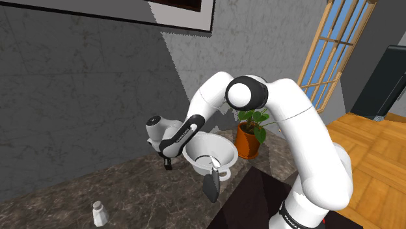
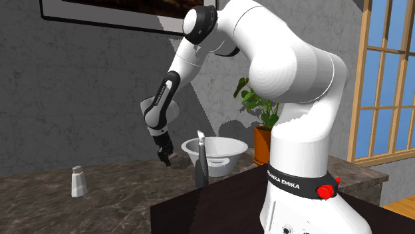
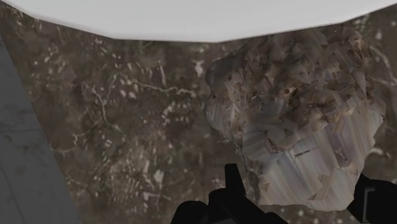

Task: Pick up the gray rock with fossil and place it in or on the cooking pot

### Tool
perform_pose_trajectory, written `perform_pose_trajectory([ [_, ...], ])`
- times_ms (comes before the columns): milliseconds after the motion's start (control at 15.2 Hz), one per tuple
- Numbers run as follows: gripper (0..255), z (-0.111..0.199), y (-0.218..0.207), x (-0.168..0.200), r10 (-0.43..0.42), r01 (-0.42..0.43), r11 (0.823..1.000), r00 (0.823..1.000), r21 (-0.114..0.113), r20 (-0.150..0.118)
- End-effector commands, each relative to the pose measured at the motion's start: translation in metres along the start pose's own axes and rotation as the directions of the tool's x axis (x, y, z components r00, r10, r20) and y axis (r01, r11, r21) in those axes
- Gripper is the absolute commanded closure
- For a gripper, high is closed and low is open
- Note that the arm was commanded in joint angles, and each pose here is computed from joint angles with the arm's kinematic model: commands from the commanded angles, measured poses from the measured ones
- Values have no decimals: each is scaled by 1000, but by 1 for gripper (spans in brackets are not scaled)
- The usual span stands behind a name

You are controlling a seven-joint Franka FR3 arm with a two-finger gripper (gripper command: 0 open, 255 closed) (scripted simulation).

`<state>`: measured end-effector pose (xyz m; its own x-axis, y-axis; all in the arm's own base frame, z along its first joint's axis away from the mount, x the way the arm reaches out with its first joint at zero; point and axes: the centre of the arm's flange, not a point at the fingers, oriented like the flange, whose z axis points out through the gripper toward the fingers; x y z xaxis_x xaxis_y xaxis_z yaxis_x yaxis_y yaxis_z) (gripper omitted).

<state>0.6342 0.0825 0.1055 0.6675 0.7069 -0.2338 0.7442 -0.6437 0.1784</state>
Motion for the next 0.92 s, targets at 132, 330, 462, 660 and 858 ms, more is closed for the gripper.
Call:
perform_pose_trajectory([
  [132,255,1,0,0,0,0,1000,1000,1,1],
  [330,255,1,0,0,0,0,1000,1000,1,1],
  [462,255,-5,1,-1,0,0,1000,1000,1,1],
  [660,255,-20,3,-5,0,0,1000,1000,1,1],
  [858,255,-35,6,-9,0,0,1000,1000,1,1],
])
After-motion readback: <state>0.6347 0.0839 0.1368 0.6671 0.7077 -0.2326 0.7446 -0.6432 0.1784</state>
